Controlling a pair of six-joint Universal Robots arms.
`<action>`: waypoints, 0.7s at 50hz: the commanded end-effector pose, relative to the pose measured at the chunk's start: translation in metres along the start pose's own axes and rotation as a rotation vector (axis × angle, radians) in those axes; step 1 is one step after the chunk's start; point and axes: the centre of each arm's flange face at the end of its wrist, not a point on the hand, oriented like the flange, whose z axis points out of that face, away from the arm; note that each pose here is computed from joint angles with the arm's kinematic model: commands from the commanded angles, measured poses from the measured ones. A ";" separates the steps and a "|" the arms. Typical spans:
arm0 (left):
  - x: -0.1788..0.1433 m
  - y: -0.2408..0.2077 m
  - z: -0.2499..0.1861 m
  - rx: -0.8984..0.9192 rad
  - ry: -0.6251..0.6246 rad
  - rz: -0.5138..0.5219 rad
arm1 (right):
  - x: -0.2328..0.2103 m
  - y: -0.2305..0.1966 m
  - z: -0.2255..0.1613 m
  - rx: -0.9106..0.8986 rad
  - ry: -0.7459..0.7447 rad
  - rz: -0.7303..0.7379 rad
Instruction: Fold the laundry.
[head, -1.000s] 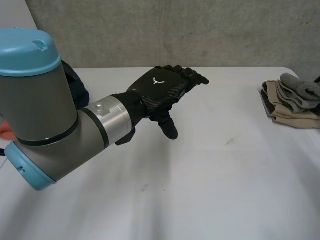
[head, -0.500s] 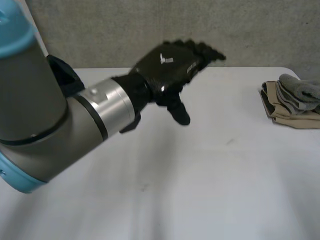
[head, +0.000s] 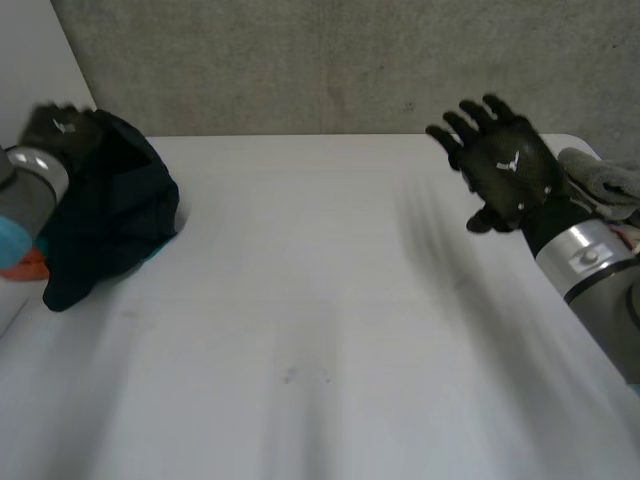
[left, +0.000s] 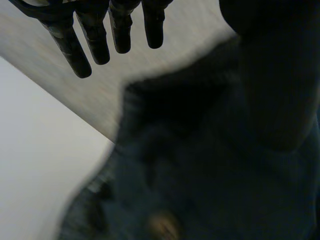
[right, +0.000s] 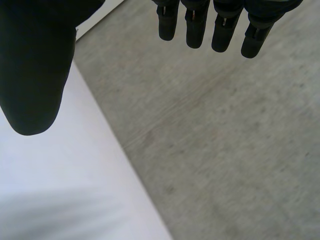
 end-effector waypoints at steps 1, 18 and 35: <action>0.014 0.051 0.029 0.008 0.160 -0.012 | -0.006 0.018 -0.007 -0.079 0.007 0.016; 0.088 -0.114 -0.066 0.435 0.294 -0.097 | 0.014 0.018 -0.018 -0.140 0.057 0.002; 0.312 -0.103 -0.173 0.507 0.864 -0.041 | 0.060 0.017 -0.027 -0.230 0.259 0.002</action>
